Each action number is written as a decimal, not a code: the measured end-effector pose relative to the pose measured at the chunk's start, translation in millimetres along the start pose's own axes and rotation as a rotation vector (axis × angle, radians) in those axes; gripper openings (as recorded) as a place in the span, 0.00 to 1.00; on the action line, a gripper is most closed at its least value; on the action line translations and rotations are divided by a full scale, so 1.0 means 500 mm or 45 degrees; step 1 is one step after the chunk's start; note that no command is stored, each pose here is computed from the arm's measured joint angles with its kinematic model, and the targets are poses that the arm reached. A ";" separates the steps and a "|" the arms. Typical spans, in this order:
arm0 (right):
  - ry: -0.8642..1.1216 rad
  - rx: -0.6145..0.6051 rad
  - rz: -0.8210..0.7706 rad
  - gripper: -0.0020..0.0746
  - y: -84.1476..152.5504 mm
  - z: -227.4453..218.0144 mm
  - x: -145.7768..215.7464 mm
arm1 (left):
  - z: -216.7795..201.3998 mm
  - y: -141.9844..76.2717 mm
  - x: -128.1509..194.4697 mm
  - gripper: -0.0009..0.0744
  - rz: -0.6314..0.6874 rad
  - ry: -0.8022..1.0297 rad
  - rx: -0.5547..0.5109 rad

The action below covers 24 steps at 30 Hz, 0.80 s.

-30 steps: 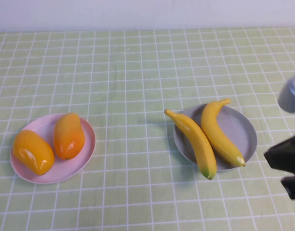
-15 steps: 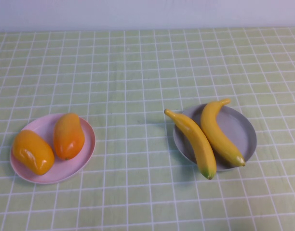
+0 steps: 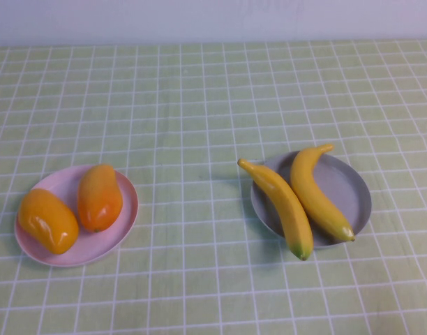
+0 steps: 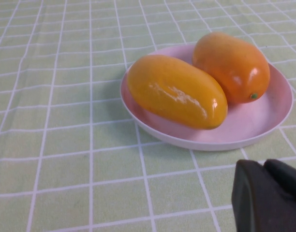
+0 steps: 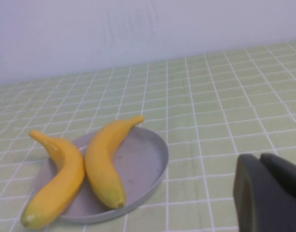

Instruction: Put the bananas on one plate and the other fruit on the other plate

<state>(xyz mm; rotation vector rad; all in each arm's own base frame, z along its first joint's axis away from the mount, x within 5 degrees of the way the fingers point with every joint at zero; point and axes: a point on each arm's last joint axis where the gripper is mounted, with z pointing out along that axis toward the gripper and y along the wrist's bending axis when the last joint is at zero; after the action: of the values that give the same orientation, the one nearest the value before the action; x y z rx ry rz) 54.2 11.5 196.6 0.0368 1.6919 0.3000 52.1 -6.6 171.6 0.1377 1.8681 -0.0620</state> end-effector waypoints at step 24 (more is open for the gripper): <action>0.204 -0.001 -0.290 0.01 -0.006 0.001 0.045 | 0.000 0.000 0.000 0.02 0.000 -0.001 0.000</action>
<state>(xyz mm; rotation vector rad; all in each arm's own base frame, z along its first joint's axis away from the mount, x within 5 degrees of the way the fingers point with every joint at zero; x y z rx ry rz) 51.7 12.8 174.3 -0.1840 1.8355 0.1355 52.1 -6.6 171.7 0.1376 1.8670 -0.0620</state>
